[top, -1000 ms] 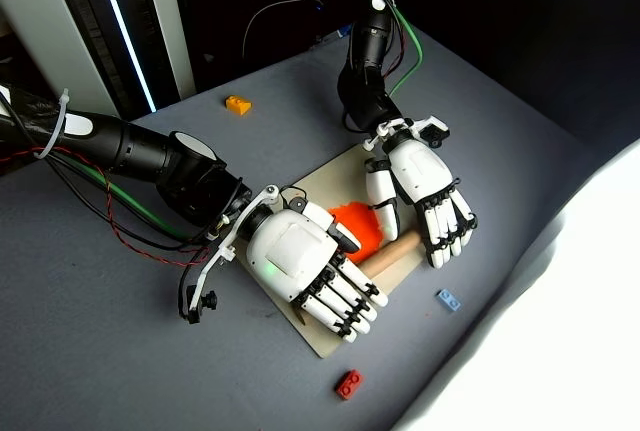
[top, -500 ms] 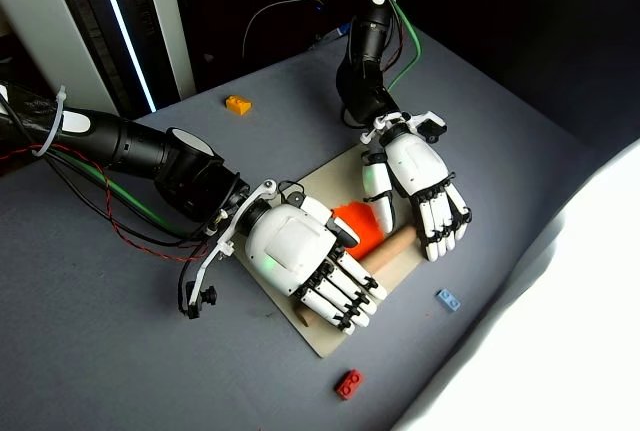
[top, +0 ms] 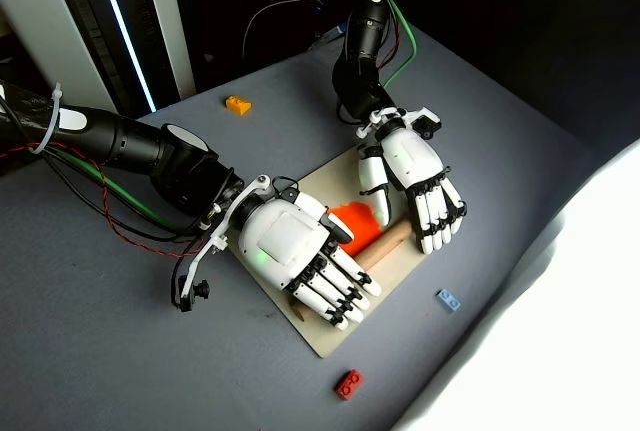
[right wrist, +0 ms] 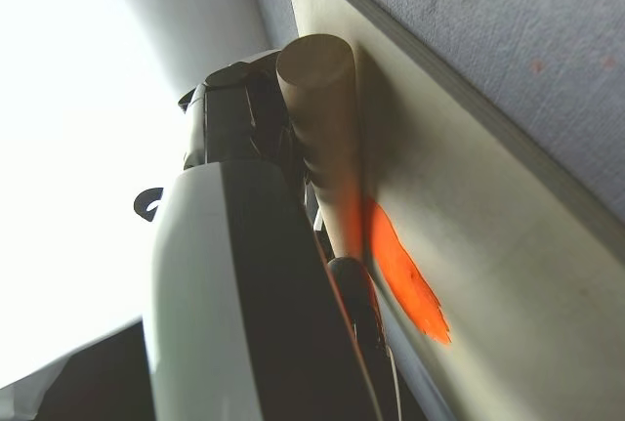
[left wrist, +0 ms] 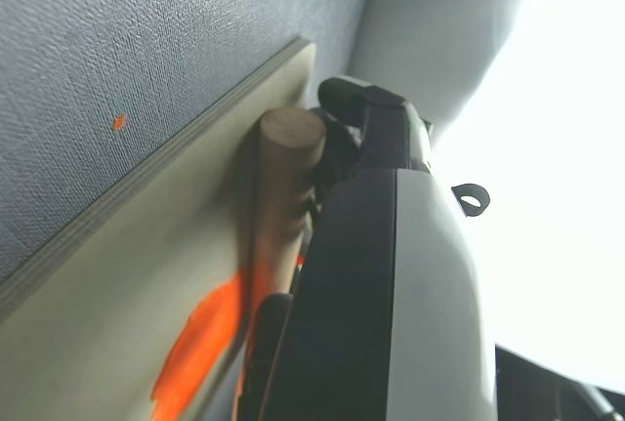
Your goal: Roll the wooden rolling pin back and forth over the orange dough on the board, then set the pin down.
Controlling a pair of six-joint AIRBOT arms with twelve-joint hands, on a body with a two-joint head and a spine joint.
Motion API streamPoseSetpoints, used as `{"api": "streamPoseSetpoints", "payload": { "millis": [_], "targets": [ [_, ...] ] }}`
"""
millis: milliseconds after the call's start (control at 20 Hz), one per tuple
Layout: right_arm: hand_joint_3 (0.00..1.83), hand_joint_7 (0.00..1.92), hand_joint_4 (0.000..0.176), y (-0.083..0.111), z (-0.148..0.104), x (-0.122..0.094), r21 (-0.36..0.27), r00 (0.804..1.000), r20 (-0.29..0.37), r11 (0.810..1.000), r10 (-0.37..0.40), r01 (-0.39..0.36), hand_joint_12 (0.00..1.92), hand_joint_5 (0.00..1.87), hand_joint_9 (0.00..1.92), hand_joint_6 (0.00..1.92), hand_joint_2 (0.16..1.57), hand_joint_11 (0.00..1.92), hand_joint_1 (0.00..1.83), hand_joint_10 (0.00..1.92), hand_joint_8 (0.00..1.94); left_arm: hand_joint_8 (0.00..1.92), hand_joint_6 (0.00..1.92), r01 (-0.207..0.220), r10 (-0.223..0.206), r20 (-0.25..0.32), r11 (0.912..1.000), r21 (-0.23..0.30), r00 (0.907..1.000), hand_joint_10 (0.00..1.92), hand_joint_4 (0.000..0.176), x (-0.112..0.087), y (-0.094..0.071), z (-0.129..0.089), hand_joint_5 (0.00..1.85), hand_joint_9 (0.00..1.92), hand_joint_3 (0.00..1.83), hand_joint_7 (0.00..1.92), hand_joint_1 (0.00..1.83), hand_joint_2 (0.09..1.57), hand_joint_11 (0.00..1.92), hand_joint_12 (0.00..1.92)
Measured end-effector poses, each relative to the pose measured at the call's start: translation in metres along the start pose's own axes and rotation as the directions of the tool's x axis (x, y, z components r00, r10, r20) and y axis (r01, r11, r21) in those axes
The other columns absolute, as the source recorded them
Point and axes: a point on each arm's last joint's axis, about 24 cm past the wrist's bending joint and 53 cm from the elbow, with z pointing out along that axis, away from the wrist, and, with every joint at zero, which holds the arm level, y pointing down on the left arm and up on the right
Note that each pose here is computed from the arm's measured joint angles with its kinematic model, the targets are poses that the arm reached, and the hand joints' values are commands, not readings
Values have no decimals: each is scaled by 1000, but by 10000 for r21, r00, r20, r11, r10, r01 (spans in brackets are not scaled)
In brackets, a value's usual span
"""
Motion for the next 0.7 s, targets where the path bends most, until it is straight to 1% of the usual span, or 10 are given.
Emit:
{"api": "streamPoseSetpoints", "payload": {
  "millis": [50,150,250,300,350,550,600,700],
  "targets": [
    [0,396,0,0,-1,0,-43,10000,-2,10000,-58,58,825,353,270,69,1522,0,0,127,1,3,0,27,-27,-3,10000,-5,10000,3,0,1,0,-1,431,416,0,479,0,1490,0,826],
    [0,400,0,0,-2,2,5,10000,-54,10000,-57,57,843,347,273,66,1524,0,0,133,1,3,0,-17,17,9,10000,12,10000,4,0,0,1,-4,431,424,0,485,0,1488,0,844],
    [0,397,0,0,-3,2,-2,9999,-53,10000,-90,90,845,344,267,64,1522,0,0,131,1,6,8,90,-90,39,10000,1,10000,7,0,0,1,-6,448,431,0,493,0,1490,0,845],
    [0,376,0,0,-5,2,-25,9999,-35,9999,-114,114,784,339,235,62,1522,0,0,117,2,5,9,117,-118,48,9999,8,9999,7,0,1,1,-7,451,433,0,492,0,1489,0,846],
    [0,371,0,0,-6,3,-32,9999,-61,9999,-124,124,770,331,231,58,1522,0,0,116,2,5,7,126,-126,62,9999,44,9999,7,0,1,1,-8,449,432,0,492,0,1488,0,845],
    [0,373,0,-1,-9,4,-16,9997,-77,9997,-230,229,769,329,242,57,1522,0,0,121,3,5,4,279,-280,63,9995,119,9996,8,0,0,0,-11,442,436,0,494,0,1487,0,848],
    [0,374,0,-1,-10,4,13,9997,-77,9997,-237,237,839,338,251,60,1523,0,0,127,3,5,5,322,-323,89,9994,102,9994,7,0,0,1,-12,447,436,0,498,0,1490,0,860],
    [0,371,0,-1,-12,4,-14,9994,-70,9994,-344,344,809,331,243,55,1523,0,0,127,0,1,3,390,-392,133,9991,141,9991,5,0,-1,1,-14,437,435,0,492,0,1485,0,866]
  ]
}}
